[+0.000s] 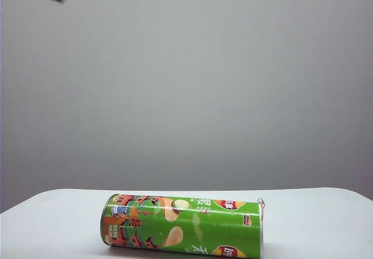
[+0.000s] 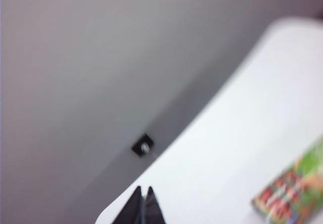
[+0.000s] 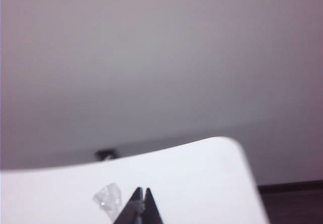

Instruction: Pick up the green tub of chips from the desk, pull out the transparent container with the chips inside partially, and then place the chips back on the desk.

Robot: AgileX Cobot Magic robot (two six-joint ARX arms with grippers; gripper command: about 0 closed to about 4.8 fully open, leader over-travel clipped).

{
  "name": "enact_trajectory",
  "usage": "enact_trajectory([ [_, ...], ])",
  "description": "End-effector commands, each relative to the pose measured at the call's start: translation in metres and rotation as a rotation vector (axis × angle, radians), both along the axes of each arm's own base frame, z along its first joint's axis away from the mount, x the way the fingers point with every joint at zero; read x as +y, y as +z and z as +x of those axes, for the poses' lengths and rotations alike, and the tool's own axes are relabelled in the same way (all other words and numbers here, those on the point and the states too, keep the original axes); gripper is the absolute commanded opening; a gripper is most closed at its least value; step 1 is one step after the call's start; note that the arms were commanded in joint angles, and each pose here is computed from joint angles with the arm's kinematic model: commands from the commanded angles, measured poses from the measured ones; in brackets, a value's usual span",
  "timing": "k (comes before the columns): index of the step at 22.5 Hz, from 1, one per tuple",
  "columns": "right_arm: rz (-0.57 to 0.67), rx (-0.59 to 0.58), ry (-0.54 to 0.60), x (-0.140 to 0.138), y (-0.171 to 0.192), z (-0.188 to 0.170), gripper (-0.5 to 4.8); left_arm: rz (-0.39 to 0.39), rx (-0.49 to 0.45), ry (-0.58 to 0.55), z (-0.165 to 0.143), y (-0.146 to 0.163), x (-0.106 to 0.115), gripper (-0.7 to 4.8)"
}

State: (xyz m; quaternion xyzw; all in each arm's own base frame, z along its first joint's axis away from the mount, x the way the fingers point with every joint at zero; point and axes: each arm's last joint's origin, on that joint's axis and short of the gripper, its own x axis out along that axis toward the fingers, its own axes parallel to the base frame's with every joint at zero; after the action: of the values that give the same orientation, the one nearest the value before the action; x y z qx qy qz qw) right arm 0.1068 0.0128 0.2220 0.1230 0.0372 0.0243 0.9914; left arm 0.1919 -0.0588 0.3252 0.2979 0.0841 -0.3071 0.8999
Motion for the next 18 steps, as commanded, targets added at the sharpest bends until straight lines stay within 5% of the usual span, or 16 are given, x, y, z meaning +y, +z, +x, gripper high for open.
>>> enact_trajectory([
  [1,-0.067,0.044,0.147,0.006,0.020,0.011,-0.05,0.222,0.130,-0.144,0.031,-0.007,-0.011,-0.04],
  [4,-0.103,0.112,0.223,0.010,0.037,0.024,-0.05,0.316,0.217,-0.230,0.053,-0.017,-0.023,0.00],
  [7,-0.123,0.181,0.352,0.016,0.054,0.042,-0.05,0.378,0.297,-0.313,0.072,-0.030,-0.042,0.86],
  [11,-0.064,0.330,0.562,0.027,0.061,0.081,-0.05,0.455,0.395,-0.411,0.086,-0.048,-0.068,1.19],
  [15,-0.046,0.451,0.675,0.033,0.040,0.104,-0.06,0.516,0.455,-0.507,0.091,-0.062,-0.089,2.90],
  [18,-0.007,0.559,0.736,0.036,0.021,0.114,0.01,0.513,0.522,-0.526,0.095,-0.080,-0.101,4.79],
])
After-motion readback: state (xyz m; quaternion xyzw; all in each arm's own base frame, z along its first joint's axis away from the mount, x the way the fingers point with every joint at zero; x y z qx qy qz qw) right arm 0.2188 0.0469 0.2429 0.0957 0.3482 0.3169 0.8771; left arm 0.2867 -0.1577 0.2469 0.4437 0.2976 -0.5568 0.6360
